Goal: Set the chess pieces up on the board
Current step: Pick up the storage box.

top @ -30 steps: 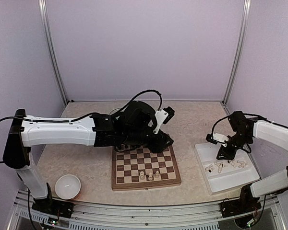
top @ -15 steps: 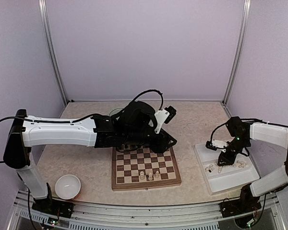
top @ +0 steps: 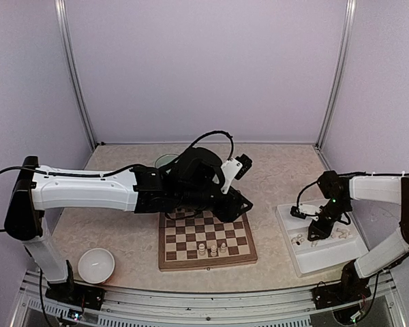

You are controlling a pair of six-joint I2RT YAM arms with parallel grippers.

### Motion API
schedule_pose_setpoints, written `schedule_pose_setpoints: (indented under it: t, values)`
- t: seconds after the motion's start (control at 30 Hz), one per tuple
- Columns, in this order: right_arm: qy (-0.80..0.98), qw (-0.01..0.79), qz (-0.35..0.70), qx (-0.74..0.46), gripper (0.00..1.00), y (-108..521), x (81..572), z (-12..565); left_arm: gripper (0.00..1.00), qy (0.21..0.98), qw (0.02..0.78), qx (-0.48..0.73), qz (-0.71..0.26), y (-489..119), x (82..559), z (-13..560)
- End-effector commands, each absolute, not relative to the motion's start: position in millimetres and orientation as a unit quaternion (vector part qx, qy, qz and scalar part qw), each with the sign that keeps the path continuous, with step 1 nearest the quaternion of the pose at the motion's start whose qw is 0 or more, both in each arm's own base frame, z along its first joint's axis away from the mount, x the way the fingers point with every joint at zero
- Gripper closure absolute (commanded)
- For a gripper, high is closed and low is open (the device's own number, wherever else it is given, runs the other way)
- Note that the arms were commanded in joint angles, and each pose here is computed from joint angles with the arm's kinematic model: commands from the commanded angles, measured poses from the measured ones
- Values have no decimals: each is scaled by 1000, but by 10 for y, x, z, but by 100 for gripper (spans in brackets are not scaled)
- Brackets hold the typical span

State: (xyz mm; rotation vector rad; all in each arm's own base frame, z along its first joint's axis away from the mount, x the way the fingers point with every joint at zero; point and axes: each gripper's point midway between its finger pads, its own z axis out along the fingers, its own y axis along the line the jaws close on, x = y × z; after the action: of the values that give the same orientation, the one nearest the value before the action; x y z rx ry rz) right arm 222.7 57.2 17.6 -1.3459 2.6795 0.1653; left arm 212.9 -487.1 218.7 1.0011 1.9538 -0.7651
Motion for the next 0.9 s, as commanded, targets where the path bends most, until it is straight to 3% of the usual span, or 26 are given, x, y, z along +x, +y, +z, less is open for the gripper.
schedule_pose_setpoints:
  t: [0.0,0.2,0.43,0.87]
  values:
    - [897,64,43,-435,71,504,2234,61,46,769,402,390,-307,-4886,2102,2186]
    - [899,65,24,-433,64,435,2178,109,45,768,403,390,-309,-4883,2080,2201]
    - [895,90,38,-436,84,515,2216,288,45,764,408,390,-312,-4926,2098,2234]
    - [847,246,94,-462,91,905,2413,1047,45,757,409,386,-333,-5049,2078,2220]
